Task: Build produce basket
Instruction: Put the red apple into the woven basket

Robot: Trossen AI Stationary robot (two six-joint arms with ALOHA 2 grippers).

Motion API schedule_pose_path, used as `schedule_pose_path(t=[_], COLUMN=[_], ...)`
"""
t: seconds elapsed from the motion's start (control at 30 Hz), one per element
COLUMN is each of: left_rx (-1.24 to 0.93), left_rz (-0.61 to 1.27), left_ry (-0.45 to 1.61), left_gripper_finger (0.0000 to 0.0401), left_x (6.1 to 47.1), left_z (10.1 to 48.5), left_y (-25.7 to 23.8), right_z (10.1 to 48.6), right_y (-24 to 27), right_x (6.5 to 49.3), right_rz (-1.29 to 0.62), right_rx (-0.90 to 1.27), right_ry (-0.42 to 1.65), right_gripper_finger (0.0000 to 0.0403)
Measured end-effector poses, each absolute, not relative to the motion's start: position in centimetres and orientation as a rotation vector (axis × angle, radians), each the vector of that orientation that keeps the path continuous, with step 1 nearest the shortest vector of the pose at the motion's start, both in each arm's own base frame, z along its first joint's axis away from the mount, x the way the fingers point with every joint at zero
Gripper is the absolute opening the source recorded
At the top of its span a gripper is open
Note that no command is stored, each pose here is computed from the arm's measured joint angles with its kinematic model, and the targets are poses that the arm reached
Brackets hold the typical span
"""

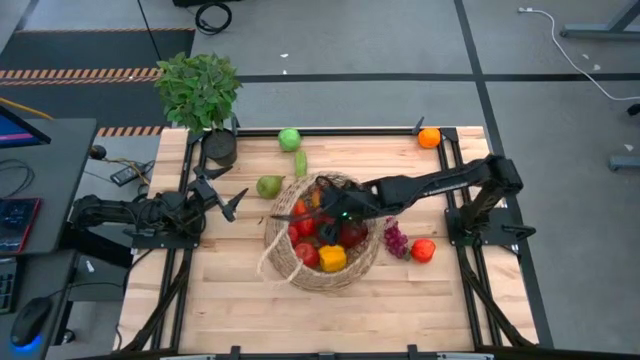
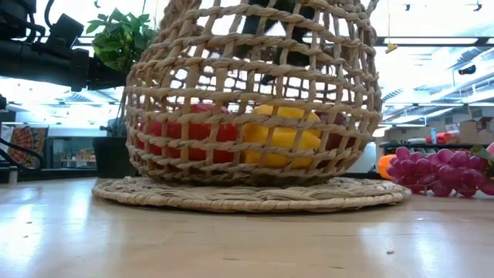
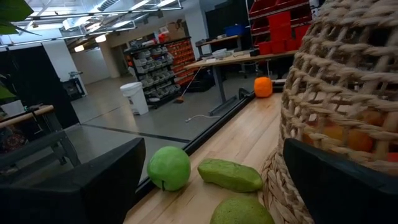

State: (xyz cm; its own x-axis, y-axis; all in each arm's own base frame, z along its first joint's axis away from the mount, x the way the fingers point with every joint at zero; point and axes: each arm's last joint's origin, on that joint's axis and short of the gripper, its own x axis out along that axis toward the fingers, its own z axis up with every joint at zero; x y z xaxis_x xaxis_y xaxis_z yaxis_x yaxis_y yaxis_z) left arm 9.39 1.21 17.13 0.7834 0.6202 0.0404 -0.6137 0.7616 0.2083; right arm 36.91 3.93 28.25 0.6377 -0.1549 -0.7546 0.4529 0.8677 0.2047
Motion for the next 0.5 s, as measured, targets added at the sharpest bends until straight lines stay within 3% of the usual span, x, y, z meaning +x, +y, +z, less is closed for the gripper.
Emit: schedule_pose_path(t=[0.37,0.5], left_rx=[0.216,0.216], left_rz=[0.672,0.671], left_ry=[0.032,0.031], left_gripper_finger=[0.0388,0.0388], left_x=[9.4,9.4], left_z=[17.1,17.1], left_y=[1.2,1.2], right_z=[37.5,39.4], right_y=[4.3,3.4], right_x=[33.1,31.4], right_rz=[-0.153,-0.175], right_rx=[0.471,0.449], right_ry=[0.454,0.387], right_gripper_finger=[0.0398,0.0394])
